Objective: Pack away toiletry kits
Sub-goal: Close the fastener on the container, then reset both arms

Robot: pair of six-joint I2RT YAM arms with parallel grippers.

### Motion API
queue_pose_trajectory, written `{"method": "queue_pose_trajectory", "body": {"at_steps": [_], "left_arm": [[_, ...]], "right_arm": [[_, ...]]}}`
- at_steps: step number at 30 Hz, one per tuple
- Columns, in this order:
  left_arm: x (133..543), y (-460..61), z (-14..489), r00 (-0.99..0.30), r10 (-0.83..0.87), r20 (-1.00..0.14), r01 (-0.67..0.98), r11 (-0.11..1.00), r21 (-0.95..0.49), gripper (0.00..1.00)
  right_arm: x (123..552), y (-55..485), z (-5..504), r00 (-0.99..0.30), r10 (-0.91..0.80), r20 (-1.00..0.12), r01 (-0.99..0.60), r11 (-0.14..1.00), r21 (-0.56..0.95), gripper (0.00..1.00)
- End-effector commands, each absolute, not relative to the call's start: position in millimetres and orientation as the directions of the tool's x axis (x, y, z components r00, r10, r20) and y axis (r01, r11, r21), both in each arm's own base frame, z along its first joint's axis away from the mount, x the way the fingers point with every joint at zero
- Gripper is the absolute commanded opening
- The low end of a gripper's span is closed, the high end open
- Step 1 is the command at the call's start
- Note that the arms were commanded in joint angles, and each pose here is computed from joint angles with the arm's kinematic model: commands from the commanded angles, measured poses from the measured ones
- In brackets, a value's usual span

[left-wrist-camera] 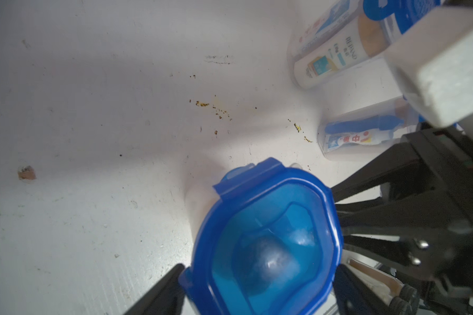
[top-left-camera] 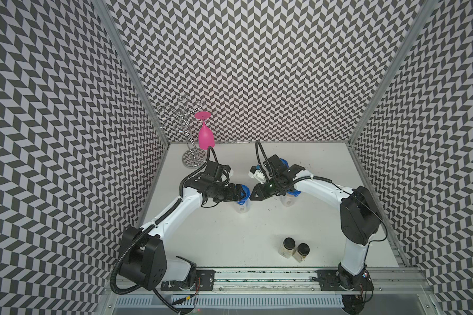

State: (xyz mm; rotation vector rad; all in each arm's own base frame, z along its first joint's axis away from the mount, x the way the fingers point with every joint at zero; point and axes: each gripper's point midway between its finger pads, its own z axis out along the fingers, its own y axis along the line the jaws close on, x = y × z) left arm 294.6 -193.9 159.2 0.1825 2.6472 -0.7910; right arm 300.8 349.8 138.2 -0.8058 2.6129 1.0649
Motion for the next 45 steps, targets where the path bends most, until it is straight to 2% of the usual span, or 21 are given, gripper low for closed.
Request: {"method": "queue_pose_trajectory", "body": {"at_steps": [1,3,8,12,16,18,21,24,28,32,35,41,45], "left_arm": [[297.8,-194.8,175.4,-0.908,0.046,-0.416,0.268,0.827,-0.494,0.94],[298.0,-193.9,180.4,-0.902,0.048,-0.428,0.278,0.825,-0.492,0.99],[301.3,-179.5,189.8,-0.889,0.036,-0.457,0.271,0.845,-0.461,0.99],[308.7,-149.4,212.4,-0.834,-0.012,-0.552,0.248,0.884,-0.395,1.0],[317.3,-120.3,231.1,-0.719,-0.068,-0.692,0.247,0.906,-0.344,1.0],[320.9,-108.3,235.4,-0.685,-0.099,-0.722,0.232,0.909,-0.345,1.0],[324.8,-87.8,237.1,-0.623,-0.19,-0.758,0.171,0.913,-0.37,1.0],[328.4,-58.3,229.4,-0.534,-0.278,-0.799,0.077,0.925,-0.373,1.0],[335.2,-1.4,205.6,-0.466,-0.358,-0.809,-0.132,0.932,-0.337,1.0],[336.9,36.5,186.8,-0.376,-0.342,-0.861,-0.295,0.925,-0.238,1.0],[341.9,42.2,178.3,-0.316,-0.283,-0.905,-0.285,0.939,-0.194,1.0],[352.1,48.9,162.3,-0.278,-0.256,-0.926,-0.306,0.937,-0.167,0.99],[365.6,51.4,135.4,-0.317,-0.246,-0.916,-0.321,0.937,-0.14,0.99]], "right_arm": [[314.7,342.4,166.4,-0.79,-0.373,-0.487,-0.608,0.584,0.538,0.24],[317.5,337.6,172.1,-0.786,-0.363,-0.501,-0.609,0.597,0.522,0.27],[319.6,327.9,183.8,-0.774,-0.355,-0.524,-0.614,0.622,0.485,0.39],[327.1,315.1,234.8,-0.672,-0.309,-0.673,-0.677,0.625,0.389,0.47],[346.9,273.3,296.9,-0.481,-0.188,-0.856,-0.644,0.739,0.199,0.73],[355.3,237.9,313.9,-0.386,-0.117,-0.915,-0.581,0.801,0.143,1.0],[364.4,171.7,324.7,-0.265,0.032,-0.964,-0.466,0.871,0.157,1.0],[363.1,100.2,331.5,-0.118,0.173,-0.978,-0.277,0.94,0.199,1.0],[387.0,17.1,287.6,-0.115,0.254,-0.96,0.045,0.967,0.25,1.0],[395.2,-1.4,226.5,-0.156,0.144,-0.977,0.042,0.989,0.139,1.0],[400.2,-9.3,195.8,-0.214,0.142,-0.966,0.05,0.99,0.135,1.0],[414.4,-9.7,171.3,-0.196,0.124,-0.973,0.041,0.992,0.118,1.0],[417.3,-2.2,160.5,-0.189,0.088,-0.978,-0.009,0.996,0.092,1.0]]}}
